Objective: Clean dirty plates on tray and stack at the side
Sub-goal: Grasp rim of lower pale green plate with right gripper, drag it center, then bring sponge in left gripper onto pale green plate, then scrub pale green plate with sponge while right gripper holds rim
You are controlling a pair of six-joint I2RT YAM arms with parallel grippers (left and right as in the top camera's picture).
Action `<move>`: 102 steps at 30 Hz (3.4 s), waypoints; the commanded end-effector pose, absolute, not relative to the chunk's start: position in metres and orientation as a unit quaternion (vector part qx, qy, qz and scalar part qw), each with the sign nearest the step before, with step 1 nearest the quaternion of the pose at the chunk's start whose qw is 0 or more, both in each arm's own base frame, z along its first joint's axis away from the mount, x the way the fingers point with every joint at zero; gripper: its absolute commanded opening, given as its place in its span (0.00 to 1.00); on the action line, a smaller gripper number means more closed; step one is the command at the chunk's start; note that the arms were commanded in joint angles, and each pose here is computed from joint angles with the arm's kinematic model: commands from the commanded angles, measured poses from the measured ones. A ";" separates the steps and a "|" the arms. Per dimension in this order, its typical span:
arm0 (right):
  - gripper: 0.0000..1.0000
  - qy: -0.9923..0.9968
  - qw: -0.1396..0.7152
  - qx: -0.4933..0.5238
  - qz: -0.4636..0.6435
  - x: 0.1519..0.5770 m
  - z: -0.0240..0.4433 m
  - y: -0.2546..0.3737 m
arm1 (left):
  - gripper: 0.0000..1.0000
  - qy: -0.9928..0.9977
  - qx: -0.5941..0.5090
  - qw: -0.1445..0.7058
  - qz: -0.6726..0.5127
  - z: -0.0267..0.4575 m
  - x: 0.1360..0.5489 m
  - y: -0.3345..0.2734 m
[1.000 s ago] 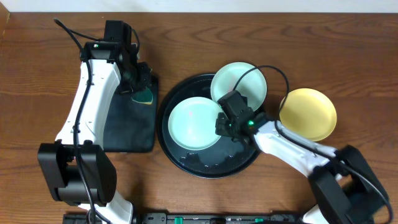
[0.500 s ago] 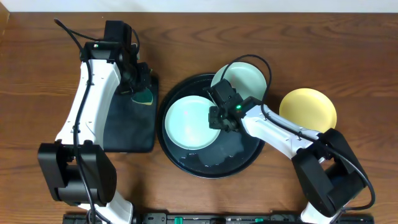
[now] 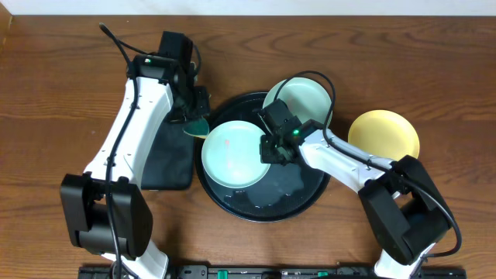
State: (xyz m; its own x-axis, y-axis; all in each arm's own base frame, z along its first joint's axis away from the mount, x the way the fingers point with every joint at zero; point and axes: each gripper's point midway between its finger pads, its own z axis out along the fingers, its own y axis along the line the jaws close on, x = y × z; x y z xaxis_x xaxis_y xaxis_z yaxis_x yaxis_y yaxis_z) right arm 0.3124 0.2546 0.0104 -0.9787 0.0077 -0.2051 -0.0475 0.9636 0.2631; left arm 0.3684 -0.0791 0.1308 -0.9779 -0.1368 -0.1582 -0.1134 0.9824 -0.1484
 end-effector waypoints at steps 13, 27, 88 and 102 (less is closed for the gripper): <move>0.01 0.985 0.089 -0.001 0.147 0.316 0.004 0.256 | 0.07 0.988 -0.120 0.071 -0.071 0.124 0.365 -0.080; 0.01 0.986 0.086 0.012 0.145 0.317 0.004 0.252 | 0.07 0.990 -0.126 0.018 -0.061 0.064 0.320 -0.126; 0.01 0.986 0.083 0.012 0.143 0.316 0.003 0.251 | 0.07 0.992 -0.088 0.038 -0.082 0.014 0.304 -0.147; 0.01 0.986 0.083 0.012 0.143 0.316 0.003 0.251 | 0.07 0.987 -0.140 0.073 -0.005 0.016 0.313 -0.118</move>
